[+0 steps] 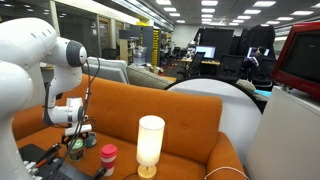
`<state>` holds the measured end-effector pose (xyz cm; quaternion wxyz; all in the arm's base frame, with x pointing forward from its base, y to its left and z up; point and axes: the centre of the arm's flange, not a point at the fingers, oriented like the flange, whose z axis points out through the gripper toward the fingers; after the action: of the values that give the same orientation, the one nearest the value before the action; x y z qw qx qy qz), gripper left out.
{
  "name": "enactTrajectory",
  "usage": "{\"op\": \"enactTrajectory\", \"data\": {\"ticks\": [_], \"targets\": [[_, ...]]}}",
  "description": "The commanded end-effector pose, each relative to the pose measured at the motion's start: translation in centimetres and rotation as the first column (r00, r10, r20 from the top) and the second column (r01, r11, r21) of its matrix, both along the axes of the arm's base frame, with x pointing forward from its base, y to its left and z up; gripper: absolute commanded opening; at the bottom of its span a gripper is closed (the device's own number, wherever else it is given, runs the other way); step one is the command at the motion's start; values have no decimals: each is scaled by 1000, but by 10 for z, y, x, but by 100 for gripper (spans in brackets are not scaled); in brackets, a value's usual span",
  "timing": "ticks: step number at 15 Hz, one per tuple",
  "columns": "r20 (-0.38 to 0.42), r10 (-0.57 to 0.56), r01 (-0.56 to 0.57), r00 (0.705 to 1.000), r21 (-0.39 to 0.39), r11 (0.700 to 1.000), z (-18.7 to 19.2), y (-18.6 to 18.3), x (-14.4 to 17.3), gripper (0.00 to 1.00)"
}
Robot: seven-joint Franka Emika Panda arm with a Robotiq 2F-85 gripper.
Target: Put the green lid on the clear bottle
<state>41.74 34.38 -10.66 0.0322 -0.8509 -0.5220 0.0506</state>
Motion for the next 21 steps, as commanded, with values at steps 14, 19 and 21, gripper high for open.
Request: {"op": "enactTrajectory", "data": {"ticks": [14, 19, 21], "targets": [[5, -27, 26, 1000, 20, 999, -1, -10, -4, 100], [8, -34, 34, 999, 21, 999, 7, -14, -14, 100], [9, -32, 32, 999, 23, 999, 12, -14, -16, 100]]}}
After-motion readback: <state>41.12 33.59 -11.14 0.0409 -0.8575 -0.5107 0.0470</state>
